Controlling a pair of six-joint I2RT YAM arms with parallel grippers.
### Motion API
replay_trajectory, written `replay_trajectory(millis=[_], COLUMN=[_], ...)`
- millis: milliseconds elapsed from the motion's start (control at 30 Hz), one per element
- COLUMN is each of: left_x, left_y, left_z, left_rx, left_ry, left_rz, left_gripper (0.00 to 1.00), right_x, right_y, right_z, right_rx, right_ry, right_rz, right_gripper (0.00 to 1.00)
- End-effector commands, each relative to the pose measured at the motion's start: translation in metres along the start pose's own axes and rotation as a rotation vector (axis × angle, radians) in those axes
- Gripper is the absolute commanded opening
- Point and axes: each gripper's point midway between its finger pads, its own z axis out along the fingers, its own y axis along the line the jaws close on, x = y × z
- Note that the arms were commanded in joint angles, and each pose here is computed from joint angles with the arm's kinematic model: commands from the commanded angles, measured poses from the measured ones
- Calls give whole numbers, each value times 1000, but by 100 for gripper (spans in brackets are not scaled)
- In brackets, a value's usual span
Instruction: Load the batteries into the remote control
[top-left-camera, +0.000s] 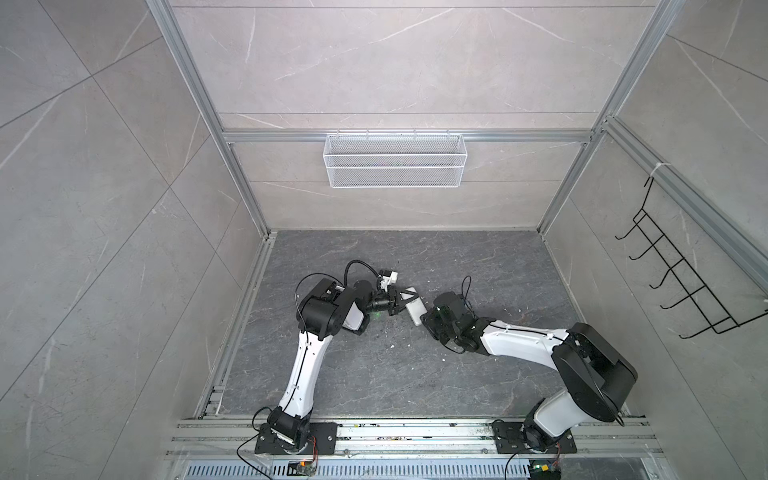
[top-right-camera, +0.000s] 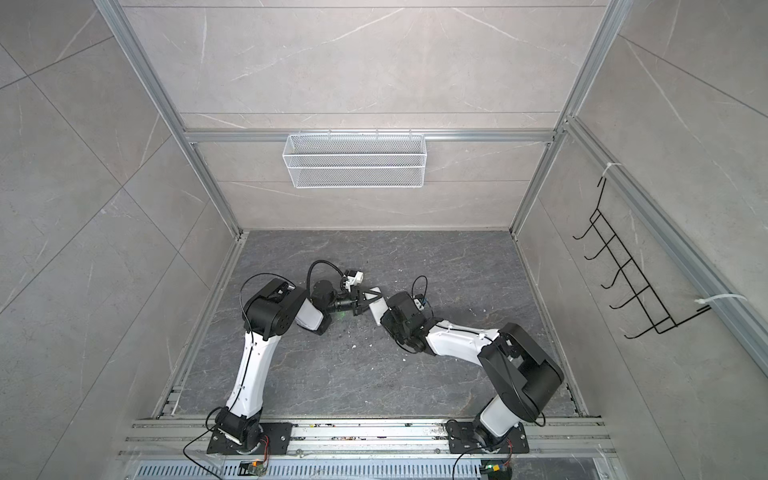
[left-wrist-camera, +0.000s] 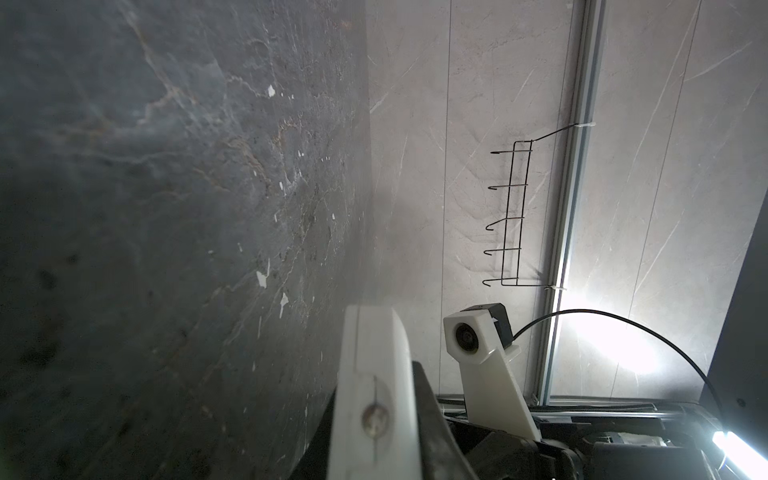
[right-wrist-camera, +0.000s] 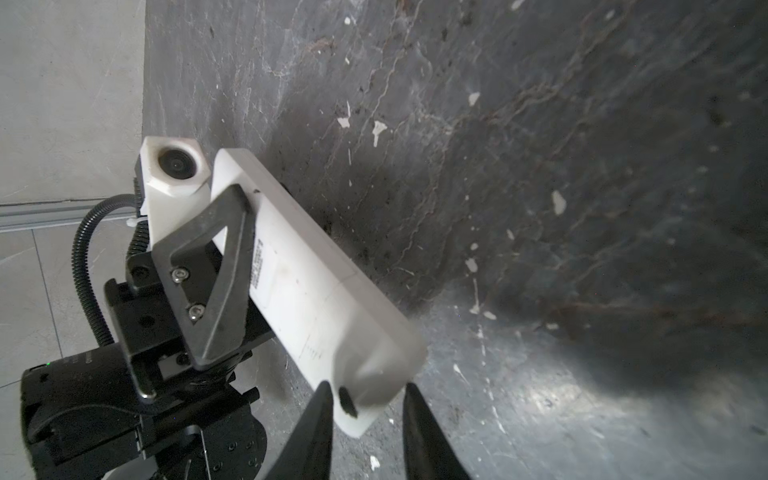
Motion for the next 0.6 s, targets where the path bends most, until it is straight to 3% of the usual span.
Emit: replay_trajectory(millis=[0, 433, 567], left_x=[12, 13, 13], left_y=[-4, -7, -7], left_z=[1, 1, 1], left_rx=[2, 5, 6], left_ry=[48, 50, 50], left_rz=[10, 16, 17], left_gripper=[0, 0, 0], right_x=[0, -2, -3], right_y=[9, 7, 7], right_z=[5, 10, 10], right_rx=[-13, -3, 4], right_ry=[-2, -16, -18], right_rz=[-14, -13, -17], right_gripper=[30, 15, 5])
